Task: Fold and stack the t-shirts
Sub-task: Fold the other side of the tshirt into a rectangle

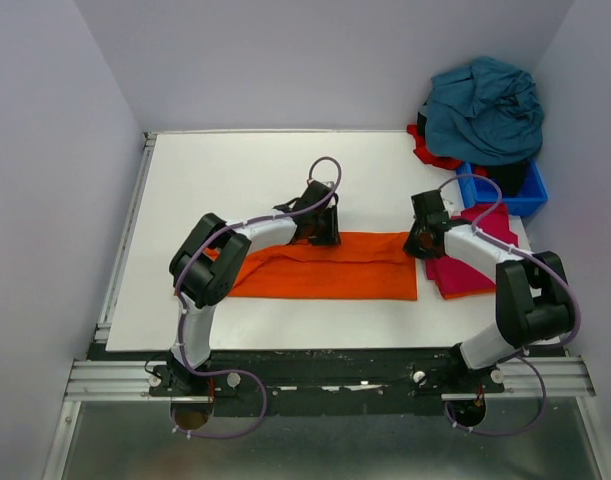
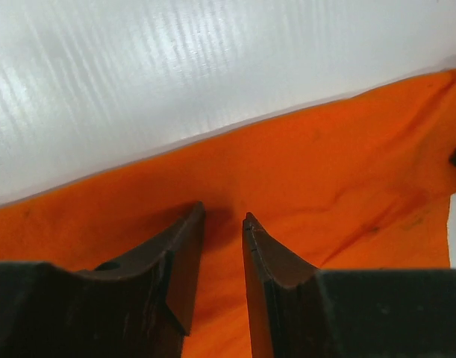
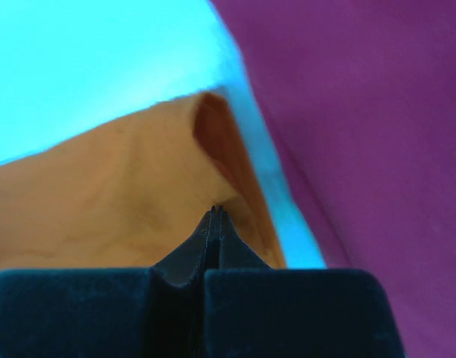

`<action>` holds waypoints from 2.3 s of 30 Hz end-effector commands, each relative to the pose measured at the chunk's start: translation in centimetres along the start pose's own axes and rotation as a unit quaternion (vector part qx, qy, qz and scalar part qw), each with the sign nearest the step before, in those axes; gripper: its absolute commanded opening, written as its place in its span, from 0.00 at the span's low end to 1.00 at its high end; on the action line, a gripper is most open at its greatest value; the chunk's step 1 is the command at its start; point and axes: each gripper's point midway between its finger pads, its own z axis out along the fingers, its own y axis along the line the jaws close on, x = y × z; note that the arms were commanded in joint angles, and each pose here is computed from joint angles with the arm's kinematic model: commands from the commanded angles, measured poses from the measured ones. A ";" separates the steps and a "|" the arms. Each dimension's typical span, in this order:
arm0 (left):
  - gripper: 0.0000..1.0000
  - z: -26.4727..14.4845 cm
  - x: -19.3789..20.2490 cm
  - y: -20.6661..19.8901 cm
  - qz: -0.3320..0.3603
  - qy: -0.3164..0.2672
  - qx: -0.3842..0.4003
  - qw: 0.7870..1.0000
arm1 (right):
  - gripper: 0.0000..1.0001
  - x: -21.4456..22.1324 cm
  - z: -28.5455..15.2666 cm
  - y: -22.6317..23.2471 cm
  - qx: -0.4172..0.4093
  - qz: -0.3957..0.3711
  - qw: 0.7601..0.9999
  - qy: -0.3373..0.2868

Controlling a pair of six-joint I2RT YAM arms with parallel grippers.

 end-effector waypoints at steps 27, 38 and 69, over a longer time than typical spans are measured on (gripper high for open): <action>0.40 -1.0 -1.3 1.4 -0.006 -0.034 -0.034 0.999 | 0.01 -1.6 3.0 -2.0 0.081 0.055 0.995 0.033; 0.41 -2.3 -3.3 0.8 0.013 -0.050 -0.043 0.998 | 0.01 -3.8 -1.1 -1.2 0.028 0.027 0.999 -0.027; 0.00 -19.5 -1.7 22.7 -0.210 -0.219 -0.223 0.926 | 0.01 11.3 -7.6 36.7 -0.526 -0.254 0.798 0.151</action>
